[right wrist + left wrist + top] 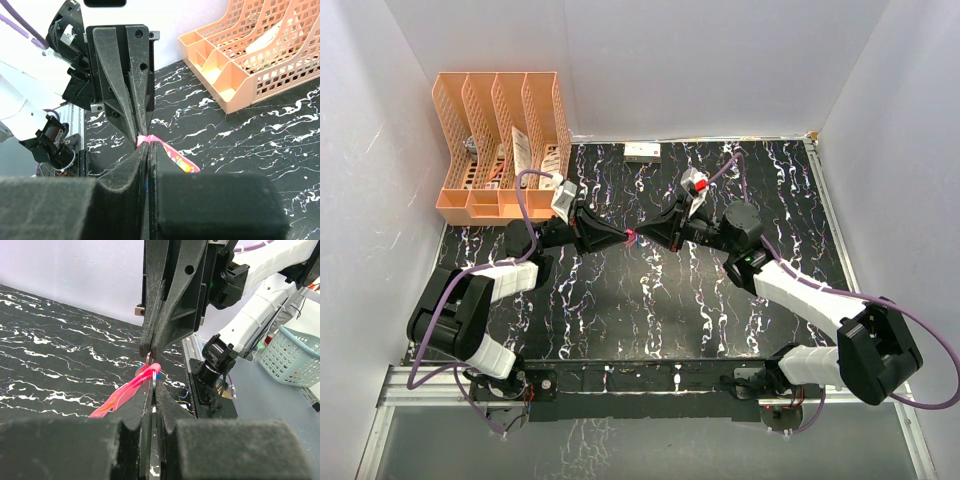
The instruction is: Put the keys on the keyring
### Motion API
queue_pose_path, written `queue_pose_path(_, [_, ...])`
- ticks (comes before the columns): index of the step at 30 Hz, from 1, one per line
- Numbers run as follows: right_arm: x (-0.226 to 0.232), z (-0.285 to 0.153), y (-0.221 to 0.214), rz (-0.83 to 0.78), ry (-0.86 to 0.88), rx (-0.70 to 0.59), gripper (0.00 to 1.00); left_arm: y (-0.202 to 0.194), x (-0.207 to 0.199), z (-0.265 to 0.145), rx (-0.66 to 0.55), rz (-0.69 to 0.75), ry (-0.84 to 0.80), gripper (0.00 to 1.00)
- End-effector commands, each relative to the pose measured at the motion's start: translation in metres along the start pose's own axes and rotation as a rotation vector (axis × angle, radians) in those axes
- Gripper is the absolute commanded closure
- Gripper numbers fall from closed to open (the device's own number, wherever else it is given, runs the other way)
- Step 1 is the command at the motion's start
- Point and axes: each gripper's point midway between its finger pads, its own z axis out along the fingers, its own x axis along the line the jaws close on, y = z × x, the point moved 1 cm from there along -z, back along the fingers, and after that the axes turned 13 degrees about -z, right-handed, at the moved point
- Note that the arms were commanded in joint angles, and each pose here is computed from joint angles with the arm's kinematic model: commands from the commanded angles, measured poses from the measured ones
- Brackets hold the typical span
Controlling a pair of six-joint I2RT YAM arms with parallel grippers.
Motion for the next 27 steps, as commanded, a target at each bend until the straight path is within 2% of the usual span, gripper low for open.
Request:
queue_pose_path(1, [0.0052,-0.0047,0.0235,-0.054,0.016,-0.074,1.0,0.0253,-0.0227,0.0055,-0.055,0.229,-0.088,1.0])
queue_pose_path(27, [0.0006,-0.0038,0.0146,-0.045,0.021,-0.064,1.0,0.0256,-0.029,0.0058,-0.04,0.241,-0.105,1.0])
